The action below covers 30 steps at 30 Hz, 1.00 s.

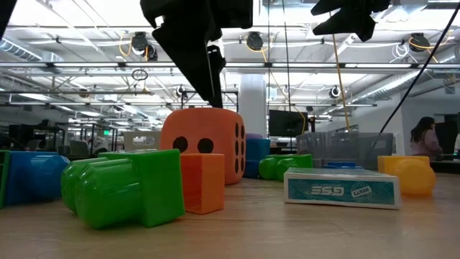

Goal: Pick & Place Toys
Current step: Put the orange dice into the blue bin

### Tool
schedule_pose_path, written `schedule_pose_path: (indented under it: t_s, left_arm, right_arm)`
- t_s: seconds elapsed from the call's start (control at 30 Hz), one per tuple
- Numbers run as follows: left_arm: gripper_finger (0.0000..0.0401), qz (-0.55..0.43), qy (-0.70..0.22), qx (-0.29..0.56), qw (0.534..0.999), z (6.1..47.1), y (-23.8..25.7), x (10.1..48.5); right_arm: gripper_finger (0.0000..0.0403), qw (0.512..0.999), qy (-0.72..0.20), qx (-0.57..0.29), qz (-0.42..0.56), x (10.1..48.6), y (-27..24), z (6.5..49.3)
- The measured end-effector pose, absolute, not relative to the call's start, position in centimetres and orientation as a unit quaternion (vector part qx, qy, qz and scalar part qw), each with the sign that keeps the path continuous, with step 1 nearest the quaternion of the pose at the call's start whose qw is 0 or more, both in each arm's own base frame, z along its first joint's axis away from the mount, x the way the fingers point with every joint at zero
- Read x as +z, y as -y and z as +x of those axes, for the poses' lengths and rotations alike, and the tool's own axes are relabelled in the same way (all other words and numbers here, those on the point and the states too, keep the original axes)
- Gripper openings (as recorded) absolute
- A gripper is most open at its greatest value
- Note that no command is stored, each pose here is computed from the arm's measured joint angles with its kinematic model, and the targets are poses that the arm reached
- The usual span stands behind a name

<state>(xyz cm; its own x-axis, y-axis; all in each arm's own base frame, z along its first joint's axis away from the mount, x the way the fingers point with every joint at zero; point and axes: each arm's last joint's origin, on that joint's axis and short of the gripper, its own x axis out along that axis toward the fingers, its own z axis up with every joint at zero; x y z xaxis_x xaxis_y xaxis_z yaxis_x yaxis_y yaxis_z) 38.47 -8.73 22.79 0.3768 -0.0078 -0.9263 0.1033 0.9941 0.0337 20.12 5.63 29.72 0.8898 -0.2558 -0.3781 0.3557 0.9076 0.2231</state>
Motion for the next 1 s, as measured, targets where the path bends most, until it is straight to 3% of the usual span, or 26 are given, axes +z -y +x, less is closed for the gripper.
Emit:
schedule_pose_path:
  t_s: [0.6,1.0]
  left_arm:
    - [0.0399,0.04,-0.557,-0.043,0.828,38.7,7.8,22.8]
    - [0.0399,0.045,-0.574,-0.069,0.815,39.4,8.1,20.9]
  right_arm:
    - [0.0212,0.962,-0.173,-0.16,0.139,29.7,-5.6,20.1]
    - [0.0212,0.963,-0.167,-0.169,0.13,29.8,-5.6,20.1]
